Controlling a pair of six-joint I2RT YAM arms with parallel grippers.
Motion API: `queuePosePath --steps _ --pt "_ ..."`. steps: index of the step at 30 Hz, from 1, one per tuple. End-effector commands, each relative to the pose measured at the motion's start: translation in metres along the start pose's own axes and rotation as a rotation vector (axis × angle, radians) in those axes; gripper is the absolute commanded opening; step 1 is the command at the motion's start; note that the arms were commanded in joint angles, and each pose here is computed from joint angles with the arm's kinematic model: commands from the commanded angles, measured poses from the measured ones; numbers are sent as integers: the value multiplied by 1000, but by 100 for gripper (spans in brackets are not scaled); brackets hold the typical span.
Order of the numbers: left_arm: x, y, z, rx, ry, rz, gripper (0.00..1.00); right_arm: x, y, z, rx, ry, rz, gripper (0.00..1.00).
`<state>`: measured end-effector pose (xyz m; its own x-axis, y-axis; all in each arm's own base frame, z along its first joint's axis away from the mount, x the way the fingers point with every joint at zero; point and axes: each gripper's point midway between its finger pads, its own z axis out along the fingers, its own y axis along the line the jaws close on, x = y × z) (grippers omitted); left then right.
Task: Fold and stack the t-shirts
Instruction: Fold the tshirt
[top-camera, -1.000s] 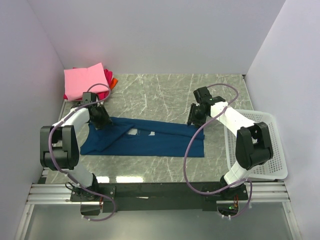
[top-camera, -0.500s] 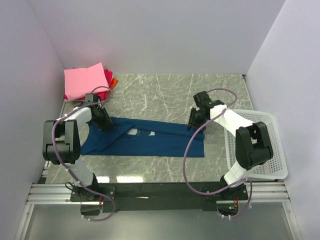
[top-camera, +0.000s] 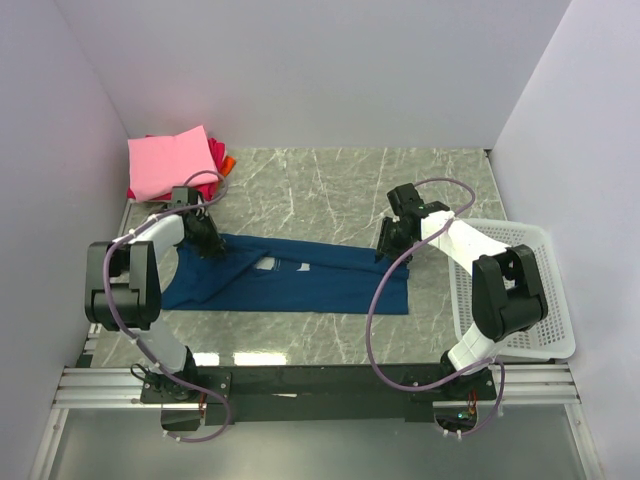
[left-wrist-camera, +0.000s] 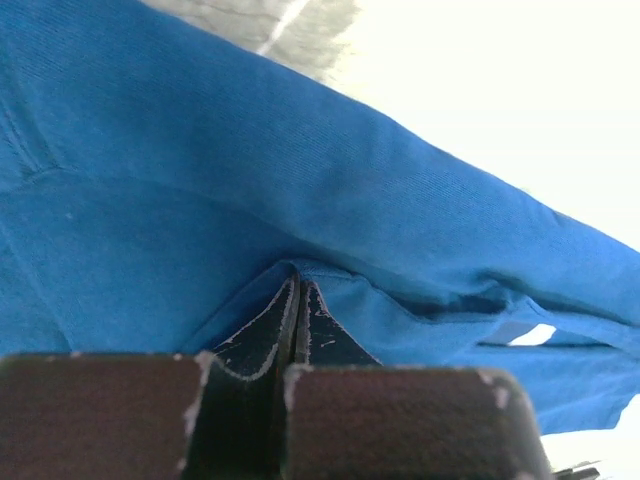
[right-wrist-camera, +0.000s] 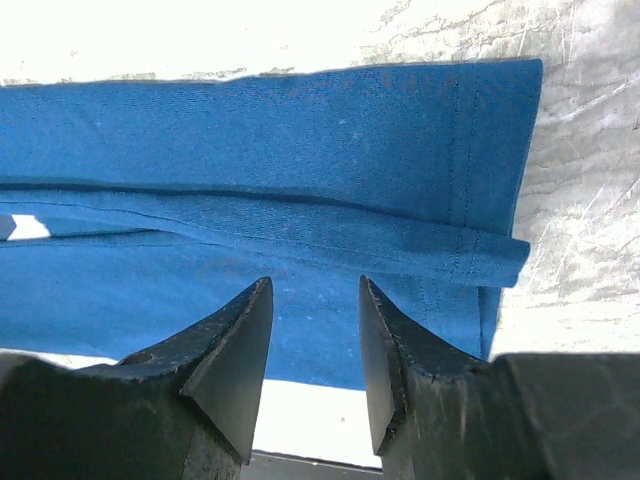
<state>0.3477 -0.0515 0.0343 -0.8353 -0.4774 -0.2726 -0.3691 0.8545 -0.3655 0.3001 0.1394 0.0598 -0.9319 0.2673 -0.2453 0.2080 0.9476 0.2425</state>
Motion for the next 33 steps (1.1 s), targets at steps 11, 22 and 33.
queuePosePath --steps 11,22,33 --pt "28 -30 -51 110 -40 66 0 -2 7 -11 -41 -32 -40 47" --pt "73 -34 -69 162 33 131 0 19 0 -14 -40 -19 -43 47" --pt "108 -32 -74 170 111 118 1 32 -4 -14 -31 -5 -56 47"
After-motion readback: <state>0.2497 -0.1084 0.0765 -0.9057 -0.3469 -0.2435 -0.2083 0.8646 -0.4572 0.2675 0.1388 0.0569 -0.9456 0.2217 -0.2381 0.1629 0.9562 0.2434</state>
